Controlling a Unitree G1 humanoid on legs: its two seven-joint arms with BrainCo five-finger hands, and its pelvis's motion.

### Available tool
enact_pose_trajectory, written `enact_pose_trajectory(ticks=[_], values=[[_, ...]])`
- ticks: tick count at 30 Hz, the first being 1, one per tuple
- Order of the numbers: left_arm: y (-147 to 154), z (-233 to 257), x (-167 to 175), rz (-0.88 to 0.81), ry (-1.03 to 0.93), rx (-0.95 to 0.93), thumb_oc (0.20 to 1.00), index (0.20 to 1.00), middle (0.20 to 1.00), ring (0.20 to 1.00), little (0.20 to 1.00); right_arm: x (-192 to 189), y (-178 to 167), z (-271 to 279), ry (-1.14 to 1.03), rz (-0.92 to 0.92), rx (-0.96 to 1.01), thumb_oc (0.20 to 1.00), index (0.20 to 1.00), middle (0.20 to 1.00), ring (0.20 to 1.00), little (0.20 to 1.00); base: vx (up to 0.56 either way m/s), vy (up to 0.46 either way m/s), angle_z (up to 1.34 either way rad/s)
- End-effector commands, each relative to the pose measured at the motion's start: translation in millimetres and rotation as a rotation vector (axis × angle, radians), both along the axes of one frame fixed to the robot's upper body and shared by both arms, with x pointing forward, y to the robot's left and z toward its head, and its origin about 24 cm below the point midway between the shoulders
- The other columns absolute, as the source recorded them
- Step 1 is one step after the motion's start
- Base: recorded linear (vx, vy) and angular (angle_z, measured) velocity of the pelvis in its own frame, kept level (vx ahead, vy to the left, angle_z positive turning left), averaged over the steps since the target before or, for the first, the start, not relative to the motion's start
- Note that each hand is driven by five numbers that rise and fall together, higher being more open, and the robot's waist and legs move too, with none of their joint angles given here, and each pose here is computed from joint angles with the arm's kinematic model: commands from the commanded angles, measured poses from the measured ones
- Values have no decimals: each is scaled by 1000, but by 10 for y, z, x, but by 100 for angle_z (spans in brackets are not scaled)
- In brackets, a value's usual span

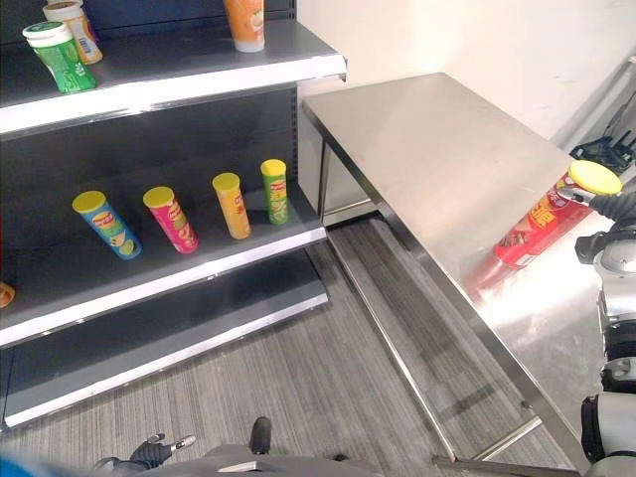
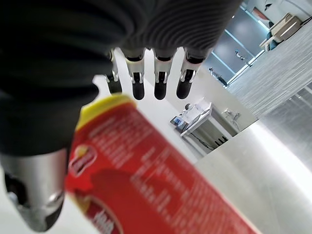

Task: Put the goods on the table back onto the shelves and tidy them up.

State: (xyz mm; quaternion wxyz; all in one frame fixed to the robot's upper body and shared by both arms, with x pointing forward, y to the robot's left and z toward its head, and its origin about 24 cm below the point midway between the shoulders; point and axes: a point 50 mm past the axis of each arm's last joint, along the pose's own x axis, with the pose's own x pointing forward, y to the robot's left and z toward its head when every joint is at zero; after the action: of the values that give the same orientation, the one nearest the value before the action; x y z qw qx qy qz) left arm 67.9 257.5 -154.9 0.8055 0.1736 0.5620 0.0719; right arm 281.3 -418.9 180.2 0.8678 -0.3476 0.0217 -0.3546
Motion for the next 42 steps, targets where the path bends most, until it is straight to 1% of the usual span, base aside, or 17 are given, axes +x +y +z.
enact_pose_trajectory(ticks=[1, 8, 13, 14, 15, 16, 17, 18, 27, 29, 32, 33, 35, 36, 38, 40, 42], values=[[114, 69, 158, -7, -54, 20, 1000, 1000, 1000, 1000, 1000, 36, -20, 492, -98, 19, -89, 1000, 1000, 1000, 1000, 1000, 0, 0, 0], [101, 81, 175, -17, -70, 6, 1000, 1000, 1000, 1000, 1000, 77, -33, 506, -73, 19, -80, 1000, 1000, 1000, 1000, 1000, 0, 0, 0], [110, 86, 183, -18, -74, 2, 1000, 1000, 1000, 1000, 1000, 133, -4, 462, -25, 61, -59, 1000, 1000, 1000, 1000, 1000, 0, 0, 0], [113, 89, 187, -18, -76, 1, 1000, 1000, 1000, 1000, 1000, 150, 11, 452, -14, 77, -54, 821, 821, 821, 821, 821, 0, 0, 0], [117, 95, 197, -18, -82, 0, 1000, 1000, 1000, 1000, 1000, 157, 16, 444, -4, 88, -49, 558, 558, 558, 558, 558, 0, 0, 0], [113, 99, 206, -20, -89, -5, 1000, 1000, 1000, 1000, 1000, 165, 24, 452, 3, 99, -50, 504, 504, 504, 504, 504, 0, 0, 0], [109, 102, 211, -23, -92, -9, 1000, 1000, 1000, 1000, 1000, 175, 30, 462, 10, 107, -52, 325, 325, 325, 325, 325, 0, 0, 0], [104, 103, 215, -26, -95, -13, 1000, 1000, 1000, 1000, 1000, 183, 40, 468, 8, 116, -47, 200, 200, 200, 200, 200, 0, 0, 0], [94, 113, 226, -21, -108, -27, 1000, 1000, 1000, 1000, 1000, 208, 100, 526, -23, 147, -57, 200, 200, 200, 200, 200, -4, -1, 0], [100, 141, 277, 3, -140, -32, 1000, 1000, 1000, 1000, 1000, 193, 208, 596, -89, 186, -93, 200, 200, 200, 200, 200, -53, -51, 0], [122, 180, 316, 25, -177, -31, 1000, 1000, 1000, 1000, 1000, 74, 434, 634, -248, 285, -105, 200, 200, 200, 200, 200, -66, -76, 3], [131, 184, 316, 20, -176, -28, 1000, 1000, 1000, 1000, 1000, 52, 423, 616, -246, 280, -103, 200, 200, 200, 200, 200, -60, -73, 7], [131, 221, 389, 21, -211, -33, 1000, 1000, 1000, 1000, 1000, -52, 607, 694, -333, 354, -159, 200, 200, 200, 200, 200, -97, -106, 14], [136, 224, 390, 17, -210, -31, 1000, 1000, 1000, 1000, 1000, -71, 599, 682, -332, 350, -157, 200, 200, 200, 200, 200, -130, -122, 25], [90, 279, 512, 3, -265, -51, 1000, 1000, 1000, 1000, 1000, -148, 795, 746, -420, 426, -186, 200, 200, 200, 200, 200, -211, -145, 31], [76, 304, 555, -8, -285, -55, 1000, 1000, 1000, 1000, 1000, -183, 850, 756, -444, 446, -192, 200, 200, 200, 200, 200, -200, -100, 71], [31, 293, 605, 3, -293, -70, 1000, 1000, 1000, 1000, 1000, -202, 1003, 793, -475, 499, -225, 200, 200, 200, 200, 200, -252, -49, 86]])
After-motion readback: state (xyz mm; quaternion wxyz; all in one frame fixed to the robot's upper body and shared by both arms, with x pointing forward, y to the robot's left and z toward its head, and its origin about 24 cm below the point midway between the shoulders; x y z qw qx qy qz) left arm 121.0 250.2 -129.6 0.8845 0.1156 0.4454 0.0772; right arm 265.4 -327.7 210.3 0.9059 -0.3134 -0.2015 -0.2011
